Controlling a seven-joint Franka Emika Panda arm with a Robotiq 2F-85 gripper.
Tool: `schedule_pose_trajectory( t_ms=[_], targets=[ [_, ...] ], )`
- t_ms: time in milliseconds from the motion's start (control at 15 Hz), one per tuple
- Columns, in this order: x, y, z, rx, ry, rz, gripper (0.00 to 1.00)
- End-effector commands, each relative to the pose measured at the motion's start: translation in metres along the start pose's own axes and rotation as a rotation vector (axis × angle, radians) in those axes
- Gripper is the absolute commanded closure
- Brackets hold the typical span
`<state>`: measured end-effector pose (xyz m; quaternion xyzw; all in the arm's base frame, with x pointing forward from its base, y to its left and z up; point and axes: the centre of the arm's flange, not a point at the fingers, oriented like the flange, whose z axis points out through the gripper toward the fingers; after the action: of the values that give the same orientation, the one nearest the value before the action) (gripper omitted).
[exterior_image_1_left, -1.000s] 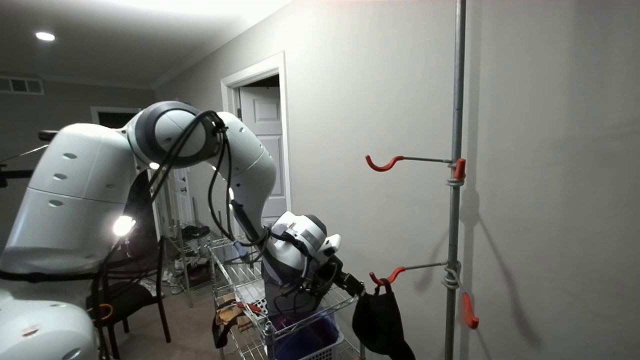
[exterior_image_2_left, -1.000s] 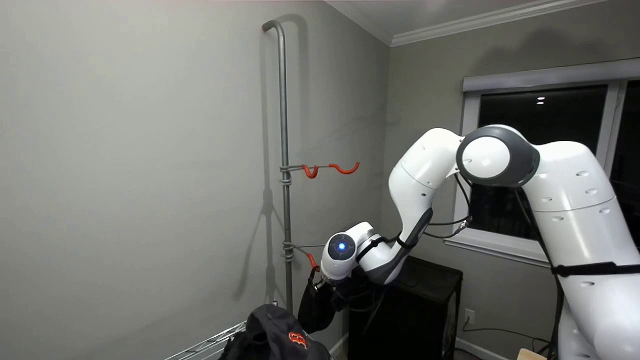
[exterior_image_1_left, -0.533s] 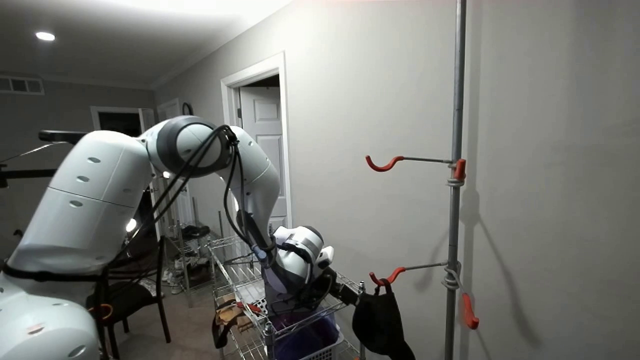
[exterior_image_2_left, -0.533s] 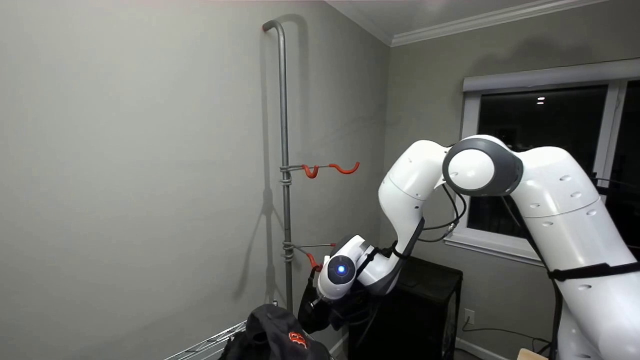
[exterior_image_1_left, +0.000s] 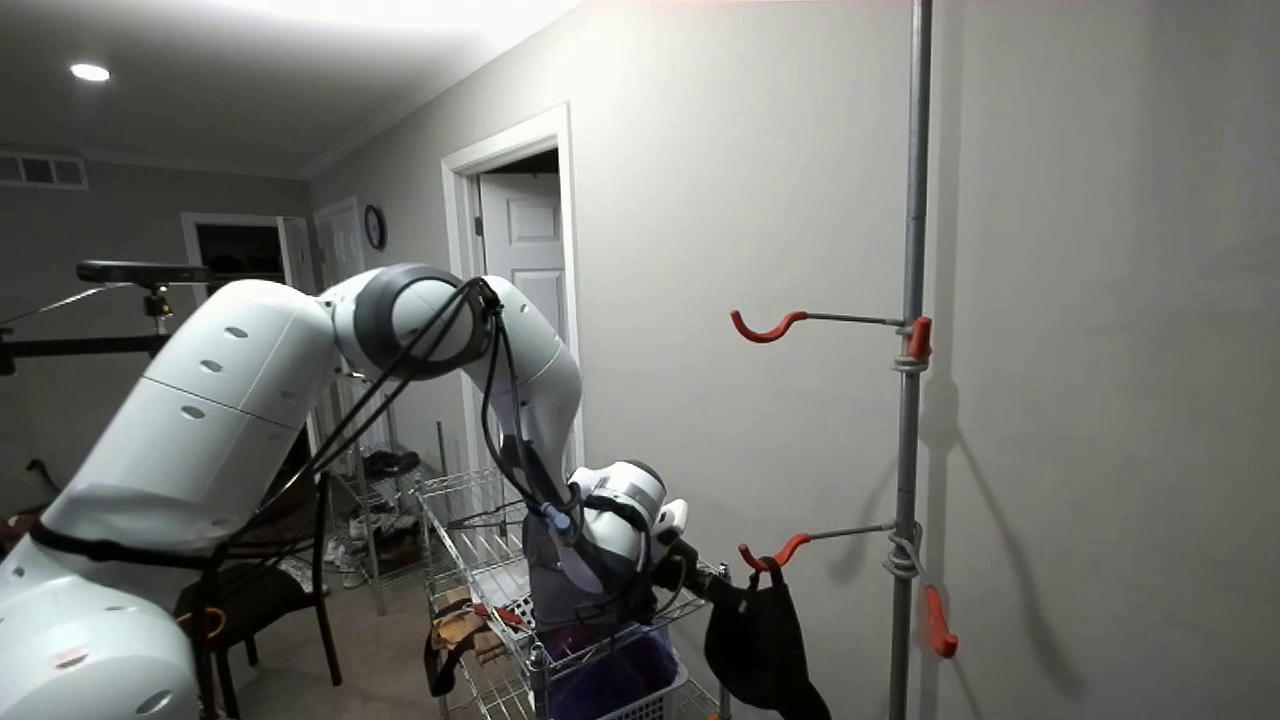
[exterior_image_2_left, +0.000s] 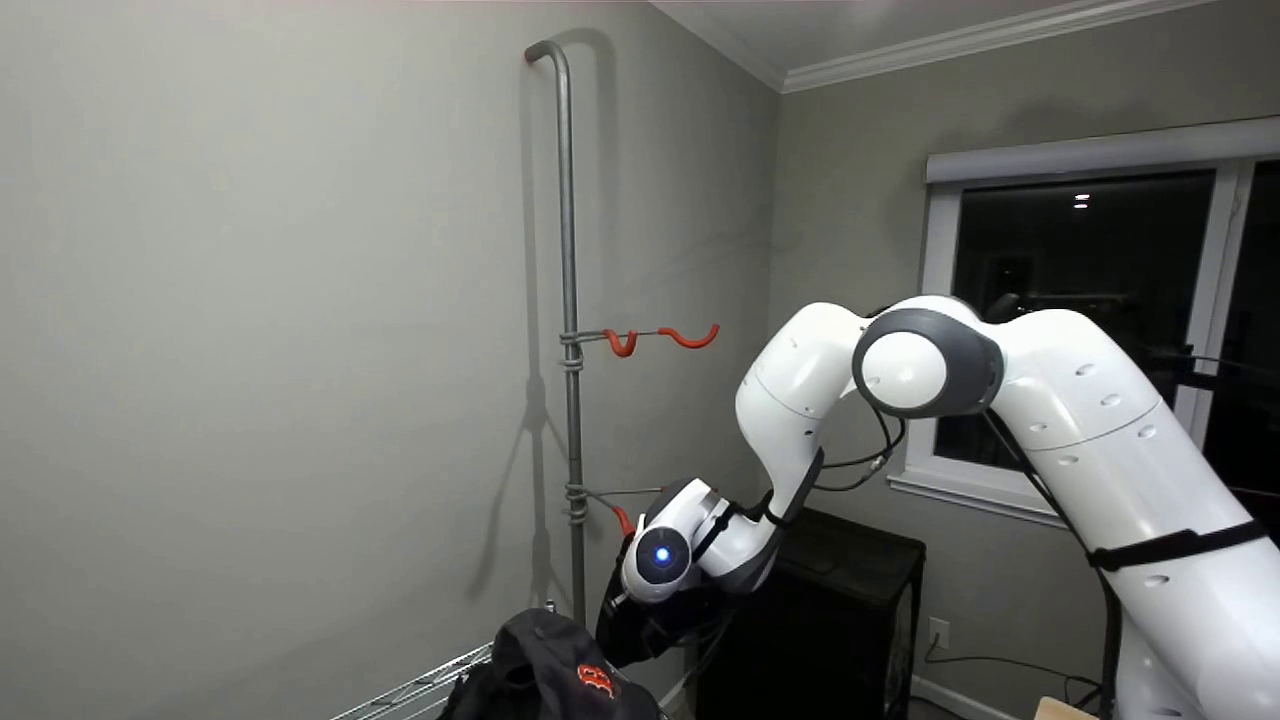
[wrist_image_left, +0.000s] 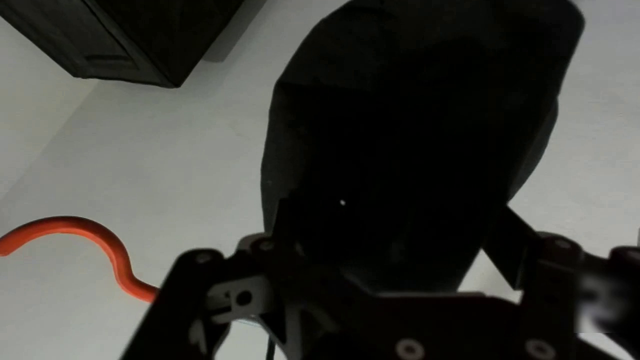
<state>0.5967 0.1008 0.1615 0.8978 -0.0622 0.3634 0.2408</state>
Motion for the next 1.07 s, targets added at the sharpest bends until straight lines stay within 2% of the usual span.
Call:
schedule_pose_trajectory(
  t_ms=[0, 400, 600, 667, 733, 867, 1000],
  targets=[
    [0.0, -0.004, 0.008, -0.012, 0.038, 0.016, 0.38],
    [0.001, -0.005, 0.004, -0.049, 0.049, 0.042, 0.79],
    [0.004, -0.001, -0.003, -0.061, 0.044, 0.058, 0.95],
    [0.008, 0.002, -0.012, -0.021, 0.012, 0.063, 0.96],
    [0.011, 0.006, -0.021, -0.008, 0.015, 0.072, 1.0],
    [0.022, 0.018, -0.042, -0.007, 0.033, 0.097, 1.0],
    [0.034, 0.032, -0.059, -0.04, 0.06, 0.114, 0.96]
  ],
)
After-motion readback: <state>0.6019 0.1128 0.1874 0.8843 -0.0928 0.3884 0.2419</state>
